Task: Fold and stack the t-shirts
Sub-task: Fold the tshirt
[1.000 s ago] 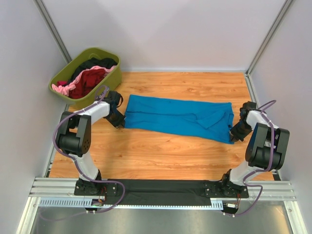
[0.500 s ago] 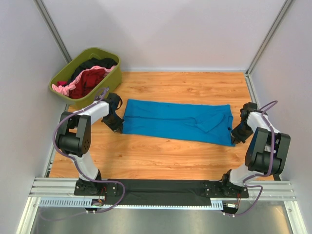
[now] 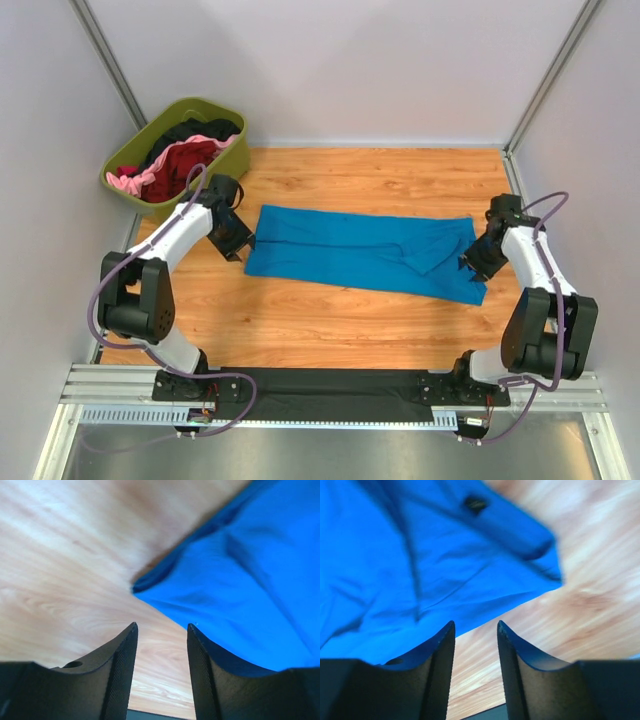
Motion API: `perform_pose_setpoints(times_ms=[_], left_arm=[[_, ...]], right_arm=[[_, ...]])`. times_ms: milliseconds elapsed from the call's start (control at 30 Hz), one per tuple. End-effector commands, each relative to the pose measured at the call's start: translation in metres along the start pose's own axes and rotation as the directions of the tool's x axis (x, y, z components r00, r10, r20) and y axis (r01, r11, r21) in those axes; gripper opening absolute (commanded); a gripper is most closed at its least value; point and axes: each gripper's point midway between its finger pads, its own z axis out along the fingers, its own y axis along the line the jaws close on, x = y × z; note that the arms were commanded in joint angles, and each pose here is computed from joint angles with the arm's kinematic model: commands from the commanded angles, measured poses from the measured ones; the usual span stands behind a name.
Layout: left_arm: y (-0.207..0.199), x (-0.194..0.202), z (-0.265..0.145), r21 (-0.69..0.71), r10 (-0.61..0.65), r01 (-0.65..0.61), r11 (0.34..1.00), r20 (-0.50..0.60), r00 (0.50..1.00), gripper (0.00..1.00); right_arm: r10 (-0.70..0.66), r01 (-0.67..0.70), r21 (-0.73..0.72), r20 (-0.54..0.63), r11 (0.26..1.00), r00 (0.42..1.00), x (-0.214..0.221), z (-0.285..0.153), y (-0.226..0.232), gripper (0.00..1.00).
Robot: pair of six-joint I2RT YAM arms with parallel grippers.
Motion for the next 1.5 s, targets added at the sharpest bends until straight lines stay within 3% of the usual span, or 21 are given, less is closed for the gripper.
perform_pose_setpoints(times_ms=[0, 100, 233, 567, 1033, 1133, 1267, 1467], left_arm=[[-0.052, -0.004, -0.018, 0.259, 0.13, -0.13, 0.957, 0.017, 0.991, 0.53], [-0.069, 0.008, -0.012, 0.337, 0.202, -0.177, 0.925, -0.043, 0.978, 0.55], [-0.071, 0.014, 0.005, 0.338, 0.255, -0.212, 0.917, -0.089, 0.963, 0.55], [-0.041, 0.017, 0.047, 0.189, 0.317, -0.289, 0.938, -0.139, 0.938, 0.56], [-0.024, 0.009, 0.059, 0.067, 0.377, -0.371, 0.926, -0.153, 0.913, 0.58], [-0.025, 0.01, 0.059, 0.068, 0.387, -0.381, 0.922, -0.16, 0.908, 0.58], [-0.026, 0.009, 0.055, 0.061, 0.405, -0.401, 0.914, -0.149, 0.902, 0.6], [-0.023, 0.013, 0.058, 0.053, 0.404, -0.401, 0.915, -0.166, 0.9, 0.61]], right_arm=[[0.057, -0.058, -0.169, -0.011, 0.984, 0.998, 0.011, -0.015, 0.051, 0.42], [0.071, -0.076, -0.225, -0.029, 0.971, 0.997, 0.023, -0.012, 0.076, 0.44], [0.112, -0.122, -0.253, -0.053, 0.96, 0.992, 0.03, -0.002, 0.096, 0.5], [0.205, -0.229, -0.224, -0.123, 0.947, 0.971, 0.039, 0.026, 0.107, 0.55], [0.276, -0.302, -0.179, -0.158, 0.936, 0.948, 0.048, 0.046, 0.102, 0.54], [0.281, -0.308, -0.189, -0.159, 0.932, 0.947, 0.046, 0.046, 0.105, 0.46], [0.273, -0.307, -0.217, -0.173, 0.927, 0.946, 0.044, 0.044, 0.114, 0.26], [0.246, -0.283, -0.256, -0.166, 0.924, 0.955, 0.046, 0.035, 0.128, 0.09]])
